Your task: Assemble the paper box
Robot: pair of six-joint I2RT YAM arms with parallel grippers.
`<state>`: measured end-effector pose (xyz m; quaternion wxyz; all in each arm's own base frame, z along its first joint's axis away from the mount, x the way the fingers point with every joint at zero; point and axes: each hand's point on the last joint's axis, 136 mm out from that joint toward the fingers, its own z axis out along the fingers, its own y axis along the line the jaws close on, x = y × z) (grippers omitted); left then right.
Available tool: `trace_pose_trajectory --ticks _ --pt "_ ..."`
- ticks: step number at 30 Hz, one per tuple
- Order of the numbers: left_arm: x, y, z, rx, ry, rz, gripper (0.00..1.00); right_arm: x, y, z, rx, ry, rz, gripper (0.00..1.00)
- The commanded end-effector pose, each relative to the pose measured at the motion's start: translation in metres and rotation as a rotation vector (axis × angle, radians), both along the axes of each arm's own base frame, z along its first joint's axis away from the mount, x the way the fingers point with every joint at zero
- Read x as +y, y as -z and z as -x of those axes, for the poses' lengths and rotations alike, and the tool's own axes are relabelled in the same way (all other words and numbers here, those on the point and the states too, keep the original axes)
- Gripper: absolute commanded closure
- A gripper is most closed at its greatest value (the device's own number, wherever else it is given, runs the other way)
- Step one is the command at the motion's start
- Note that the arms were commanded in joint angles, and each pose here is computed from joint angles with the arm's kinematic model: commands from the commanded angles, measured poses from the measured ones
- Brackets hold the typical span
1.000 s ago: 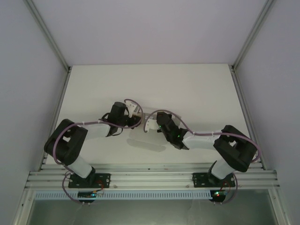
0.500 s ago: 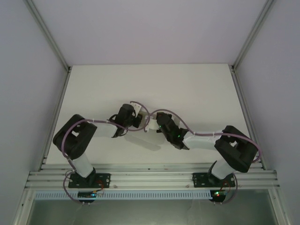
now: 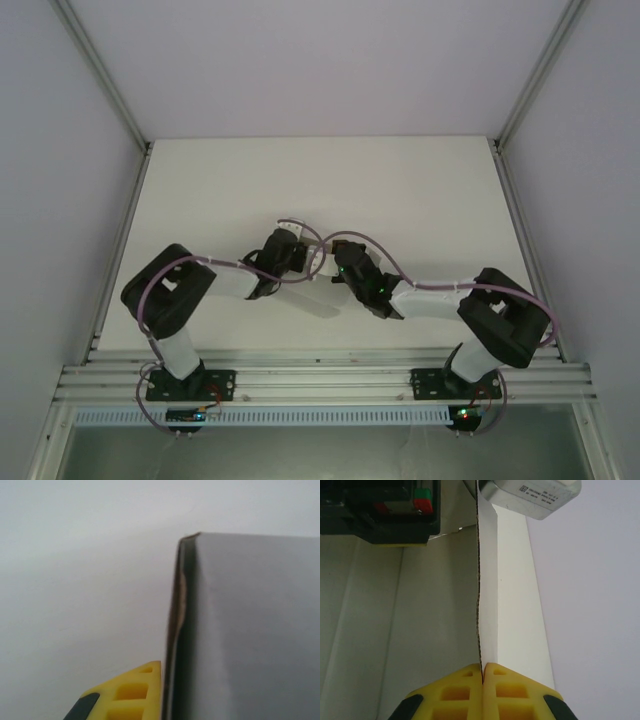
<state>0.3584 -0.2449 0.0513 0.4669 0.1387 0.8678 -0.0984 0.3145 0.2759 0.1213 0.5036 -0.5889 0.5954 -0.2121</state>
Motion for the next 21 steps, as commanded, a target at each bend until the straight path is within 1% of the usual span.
trace_pose_trajectory --ticks 1,2,3,4,5,7,8,9,12,15,18,20,21 --pt "0.035 0.022 0.000 -0.009 -0.061 -0.008 1.00 -0.023 0.039 0.015 0.131 0.031 0.084 1.00" --pt "0.028 0.019 0.004 -0.012 -0.013 0.014 1.00 -0.023 0.036 0.012 0.126 0.047 0.065 1.00" --pt "0.021 0.015 0.006 -0.018 0.022 0.032 1.00 -0.024 0.030 0.009 0.120 0.066 0.035 0.96" --pt "0.016 0.014 0.009 -0.017 0.059 0.044 1.00 -0.024 0.024 0.007 0.117 0.075 0.007 0.90" --pt "0.009 0.012 0.012 -0.021 0.108 0.050 1.00 -0.022 0.017 0.005 0.116 0.085 -0.039 0.80" --pt "0.000 0.011 0.017 -0.013 0.167 0.062 1.00 -0.017 0.001 0.007 0.140 0.065 -0.128 0.71" --pt "-0.002 0.012 0.018 -0.007 0.183 0.058 1.00 -0.014 -0.006 0.010 0.160 0.048 -0.173 0.60" --pt "-0.004 0.012 0.017 -0.001 0.189 0.053 1.00 -0.009 -0.014 0.015 0.187 0.020 -0.228 0.48" --pt "-0.004 0.013 0.016 0.010 0.184 0.047 1.00 0.002 -0.040 0.029 0.296 -0.057 -0.406 0.32" --pt "-0.008 0.014 0.016 0.023 0.202 0.044 1.00 0.004 -0.073 0.027 0.375 -0.094 -0.625 0.24" --pt "-0.011 0.014 0.017 0.036 0.215 0.043 1.00 -0.001 -0.095 0.005 0.454 -0.052 -0.813 0.21" --pt "-0.014 0.013 0.018 0.041 0.229 0.050 1.00 -0.005 -0.097 -0.014 0.500 0.025 -0.853 0.22" --pt "-0.015 0.013 0.018 0.042 0.229 0.055 1.00 -0.007 -0.093 -0.022 0.515 0.062 -0.850 0.24"
